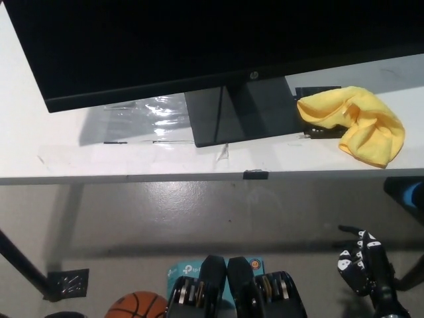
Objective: The robot uses its right hand to pick up the cloth kept in the middle of the desk and use it to wipe the monitor in the middle of the desk by swiping its screen twice
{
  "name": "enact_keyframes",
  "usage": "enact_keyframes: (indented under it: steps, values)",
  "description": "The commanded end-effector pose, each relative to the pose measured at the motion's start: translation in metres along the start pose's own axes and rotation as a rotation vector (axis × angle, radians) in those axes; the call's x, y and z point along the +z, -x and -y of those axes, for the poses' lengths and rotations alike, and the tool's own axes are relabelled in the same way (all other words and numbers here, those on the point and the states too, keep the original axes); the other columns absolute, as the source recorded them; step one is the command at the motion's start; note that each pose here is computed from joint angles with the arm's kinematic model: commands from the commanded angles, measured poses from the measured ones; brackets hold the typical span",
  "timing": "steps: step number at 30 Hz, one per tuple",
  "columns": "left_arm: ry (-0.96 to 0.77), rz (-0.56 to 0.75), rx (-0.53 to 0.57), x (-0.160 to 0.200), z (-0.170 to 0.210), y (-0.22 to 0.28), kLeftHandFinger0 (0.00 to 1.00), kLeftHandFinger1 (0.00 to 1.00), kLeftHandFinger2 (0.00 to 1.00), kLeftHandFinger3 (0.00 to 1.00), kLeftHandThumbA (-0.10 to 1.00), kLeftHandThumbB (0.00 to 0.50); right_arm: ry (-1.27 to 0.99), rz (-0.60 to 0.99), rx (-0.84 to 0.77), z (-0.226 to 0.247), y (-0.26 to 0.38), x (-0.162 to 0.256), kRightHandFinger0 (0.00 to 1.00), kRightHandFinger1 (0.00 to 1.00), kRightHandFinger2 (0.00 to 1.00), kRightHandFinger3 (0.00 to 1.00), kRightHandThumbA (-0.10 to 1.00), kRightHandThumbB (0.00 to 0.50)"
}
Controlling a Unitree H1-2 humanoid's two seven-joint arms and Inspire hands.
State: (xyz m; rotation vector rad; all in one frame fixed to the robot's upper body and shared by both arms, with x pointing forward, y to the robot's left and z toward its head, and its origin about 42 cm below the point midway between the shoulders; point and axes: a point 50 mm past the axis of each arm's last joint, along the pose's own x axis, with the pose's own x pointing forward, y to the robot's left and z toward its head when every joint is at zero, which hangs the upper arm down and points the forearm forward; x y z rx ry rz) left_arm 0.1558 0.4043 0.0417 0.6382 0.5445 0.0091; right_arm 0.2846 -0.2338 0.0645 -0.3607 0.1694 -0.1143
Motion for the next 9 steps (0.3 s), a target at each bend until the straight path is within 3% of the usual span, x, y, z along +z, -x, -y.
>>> enact_keyframes:
  steps: [1, 6, 9]
  values:
    - [-0.045, 0.017, 0.009, 0.0059, -0.0135, 0.0002, 0.59, 0.62, 0.76, 0.99, 0.32, 0.000, -0.020, 0.060, -0.018, 0.0039, -0.0054, 0.0110, 0.15, 0.30, 0.54, 0.75, -0.04, 0.159]
    - [-0.035, 0.022, 0.017, 0.0065, -0.0155, -0.0002, 0.58, 0.61, 0.75, 0.98, 0.32, 0.000, -0.019, 0.056, -0.011, 0.0035, -0.0070, 0.0139, 0.16, 0.31, 0.53, 0.74, -0.04, 0.157]
    - [-0.034, 0.033, 0.018, 0.0044, -0.0155, -0.0008, 0.56, 0.58, 0.72, 0.94, 0.37, 0.008, -0.019, 0.063, -0.006, 0.0040, -0.0068, 0.0134, 0.16, 0.30, 0.52, 0.74, -0.05, 0.159]
